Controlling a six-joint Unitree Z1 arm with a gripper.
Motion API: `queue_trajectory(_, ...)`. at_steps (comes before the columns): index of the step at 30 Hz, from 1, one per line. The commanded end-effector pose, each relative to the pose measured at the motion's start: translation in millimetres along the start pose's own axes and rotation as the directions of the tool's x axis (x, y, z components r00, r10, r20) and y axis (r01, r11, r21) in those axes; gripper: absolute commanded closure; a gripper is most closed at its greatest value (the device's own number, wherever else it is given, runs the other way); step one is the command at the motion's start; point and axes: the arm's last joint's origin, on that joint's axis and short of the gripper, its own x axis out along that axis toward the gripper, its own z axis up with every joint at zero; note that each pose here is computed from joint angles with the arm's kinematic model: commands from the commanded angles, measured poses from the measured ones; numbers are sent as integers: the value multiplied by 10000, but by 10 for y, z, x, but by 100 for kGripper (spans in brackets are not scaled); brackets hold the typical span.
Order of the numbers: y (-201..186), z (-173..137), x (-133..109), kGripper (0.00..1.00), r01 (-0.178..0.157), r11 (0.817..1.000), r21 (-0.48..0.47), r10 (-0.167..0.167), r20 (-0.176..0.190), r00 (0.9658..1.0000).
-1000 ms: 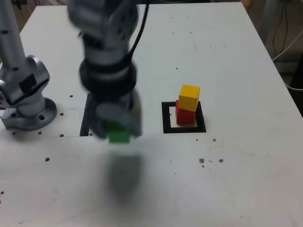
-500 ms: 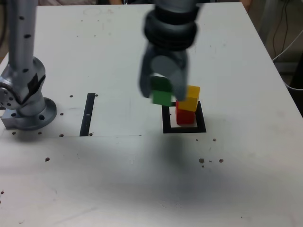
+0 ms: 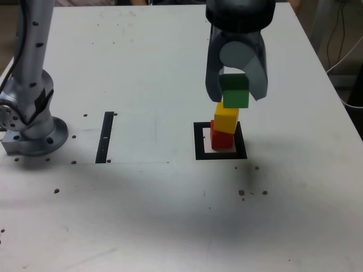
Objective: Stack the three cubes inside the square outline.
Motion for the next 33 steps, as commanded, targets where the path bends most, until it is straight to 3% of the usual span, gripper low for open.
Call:
queue_trajectory(1,7,-22,-1,92,2,10000,-1,-2,-40,10000)
queue_trajectory(14,154,19,251,92,119,9998,-152,-129,-676,9976)
queue_trajectory(29,197,16,386,89,98,9997,-235,-115,-730,9973)
queue_trajectory(33,214,17,389,84,71,9996,-271,-90,-727,9973)
